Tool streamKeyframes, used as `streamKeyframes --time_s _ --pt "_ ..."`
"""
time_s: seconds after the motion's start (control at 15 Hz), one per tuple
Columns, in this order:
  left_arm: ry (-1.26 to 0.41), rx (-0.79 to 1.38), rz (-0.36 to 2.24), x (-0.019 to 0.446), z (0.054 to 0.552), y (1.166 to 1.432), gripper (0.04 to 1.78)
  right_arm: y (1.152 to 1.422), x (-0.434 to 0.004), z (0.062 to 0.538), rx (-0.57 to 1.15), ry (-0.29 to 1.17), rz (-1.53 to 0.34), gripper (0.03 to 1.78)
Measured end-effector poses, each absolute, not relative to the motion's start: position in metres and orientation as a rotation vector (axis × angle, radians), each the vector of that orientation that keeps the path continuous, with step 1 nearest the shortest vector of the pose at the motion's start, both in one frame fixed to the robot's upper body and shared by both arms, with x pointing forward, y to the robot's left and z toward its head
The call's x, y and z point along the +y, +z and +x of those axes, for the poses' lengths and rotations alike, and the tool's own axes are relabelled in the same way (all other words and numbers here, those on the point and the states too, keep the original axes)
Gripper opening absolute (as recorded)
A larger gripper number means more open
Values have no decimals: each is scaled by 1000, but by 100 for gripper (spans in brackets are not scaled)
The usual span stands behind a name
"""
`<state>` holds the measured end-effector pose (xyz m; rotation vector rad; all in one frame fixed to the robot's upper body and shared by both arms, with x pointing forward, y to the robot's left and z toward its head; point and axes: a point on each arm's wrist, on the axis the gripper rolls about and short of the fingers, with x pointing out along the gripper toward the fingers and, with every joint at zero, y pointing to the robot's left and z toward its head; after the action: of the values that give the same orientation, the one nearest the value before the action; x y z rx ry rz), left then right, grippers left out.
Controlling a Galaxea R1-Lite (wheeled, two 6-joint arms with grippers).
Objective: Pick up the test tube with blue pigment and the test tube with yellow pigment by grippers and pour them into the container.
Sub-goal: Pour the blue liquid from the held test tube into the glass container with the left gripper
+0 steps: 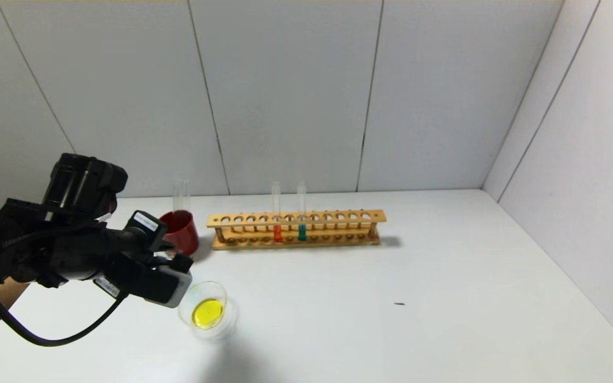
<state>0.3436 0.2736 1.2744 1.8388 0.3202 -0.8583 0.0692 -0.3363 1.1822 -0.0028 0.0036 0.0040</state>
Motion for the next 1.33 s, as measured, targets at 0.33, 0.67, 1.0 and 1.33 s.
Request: streamKeyframes --time_s 0.33,0.67,1.0,1.33 --pt "-841 232 1946 268 364 1263 31 1182 -336 69 4 4 -2 175" --pt "-880 194 2062 268 366 1259 31 1182 -336 69 4 4 -2 175" --pt "-877 211 2147 269 366 1258 31 1182 -336 69 4 4 -3 175" --pt "-884 258 2167 269 369 1252 31 1182 -336 69 4 4 -3 175"
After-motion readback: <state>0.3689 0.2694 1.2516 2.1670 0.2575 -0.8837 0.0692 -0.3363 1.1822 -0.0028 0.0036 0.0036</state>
